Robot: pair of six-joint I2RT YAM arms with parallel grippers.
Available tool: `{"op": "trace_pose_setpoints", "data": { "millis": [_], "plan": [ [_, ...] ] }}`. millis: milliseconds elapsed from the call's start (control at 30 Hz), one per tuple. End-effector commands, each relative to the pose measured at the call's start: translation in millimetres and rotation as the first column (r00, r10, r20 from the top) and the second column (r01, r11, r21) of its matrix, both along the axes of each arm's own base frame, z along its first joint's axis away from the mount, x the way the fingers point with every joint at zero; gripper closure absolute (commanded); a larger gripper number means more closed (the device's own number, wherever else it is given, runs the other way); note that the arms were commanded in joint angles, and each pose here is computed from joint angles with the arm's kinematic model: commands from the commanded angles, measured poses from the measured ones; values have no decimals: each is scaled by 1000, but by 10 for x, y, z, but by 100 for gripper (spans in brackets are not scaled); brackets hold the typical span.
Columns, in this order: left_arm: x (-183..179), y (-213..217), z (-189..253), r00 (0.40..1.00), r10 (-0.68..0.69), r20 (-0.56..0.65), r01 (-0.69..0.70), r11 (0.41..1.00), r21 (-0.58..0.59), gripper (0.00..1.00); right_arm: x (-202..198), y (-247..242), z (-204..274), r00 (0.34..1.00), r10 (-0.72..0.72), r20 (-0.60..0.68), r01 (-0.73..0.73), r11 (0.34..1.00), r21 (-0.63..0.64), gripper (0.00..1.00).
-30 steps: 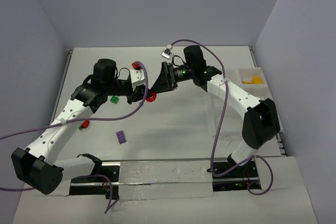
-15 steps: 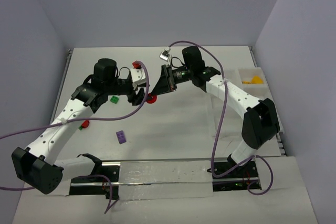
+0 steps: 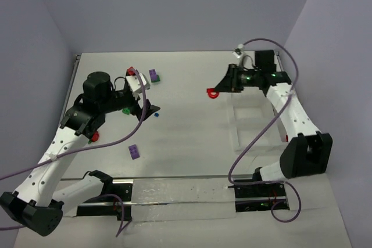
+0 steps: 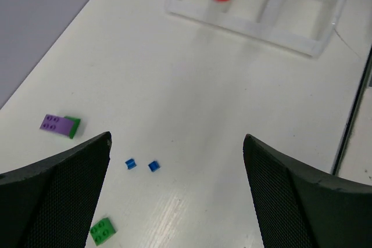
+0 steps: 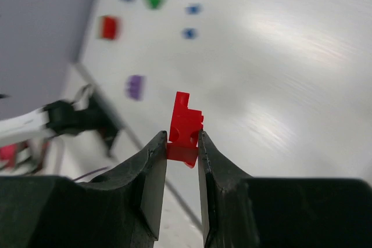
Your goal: Sort the legos into containers by color
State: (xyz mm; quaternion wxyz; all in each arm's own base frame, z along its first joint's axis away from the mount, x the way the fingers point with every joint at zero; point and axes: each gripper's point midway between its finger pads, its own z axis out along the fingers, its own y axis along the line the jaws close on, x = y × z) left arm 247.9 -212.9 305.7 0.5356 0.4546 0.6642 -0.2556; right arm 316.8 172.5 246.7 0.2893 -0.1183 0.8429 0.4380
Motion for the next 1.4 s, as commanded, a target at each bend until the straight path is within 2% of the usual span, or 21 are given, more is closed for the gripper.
{"op": "trace_pose_setpoints", "data": {
  "millis": [0,67,100,200,367,533,700,833,867,933,1067,1233,1367],
  "plan": [
    [145,183,-253,982,162,-96,-159,987,37,1,-329,-1156,-413,979,-168,118,203,881,-428,100],
    [198,254,-319,972,206,-110,-201,978,48,1,-448,-1687,-558,959,-233,163,285,767,-575,100],
    [207,269,-362,969,217,-121,-212,976,50,1,-547,-2049,-650,935,-314,165,344,689,-638,100],
    [240,282,-431,963,229,-142,-224,973,53,1,-771,-2635,-720,892,-414,180,400,543,-738,100],
    [320,275,-495,954,245,-173,-237,969,66,1,-1096,-3346,-754,840,-512,181,407,373,-834,100],
    [403,269,-500,945,263,-193,-254,965,73,1,-1116,-3614,-870,826,-528,195,394,295,-870,100],
    [479,384,-510,919,310,-241,-304,950,65,1,-1056,-3721,-1033,821,-543,173,374,285,-882,98],
    [517,571,-530,893,352,-282,-354,934,46,1,-1007,-3725,-1128,822,-549,148,366,311,-877,77],
    [531,638,-550,883,368,-293,-371,927,46,1,-995,-3705,-1150,824,-550,134,362,330,-872,62],
    [555,755,-566,866,395,-307,-402,914,44,1,-963,-3662,-1163,828,-547,123,365,359,-859,44],
    [557,867,-594,851,418,-317,-429,903,40,1,-903,-3558,-1139,841,-531,107,369,418,-830,31],
    [572,1022,-590,821,465,-330,-483,875,32,1,-810,-3314,-984,863,-495,98,375,499,-781,28],
    [540,1372,-681,732,566,-379,-581,809,86,1,-641,-2850,-744,902,-403,153,378,570,-729,20]
  ]
}}
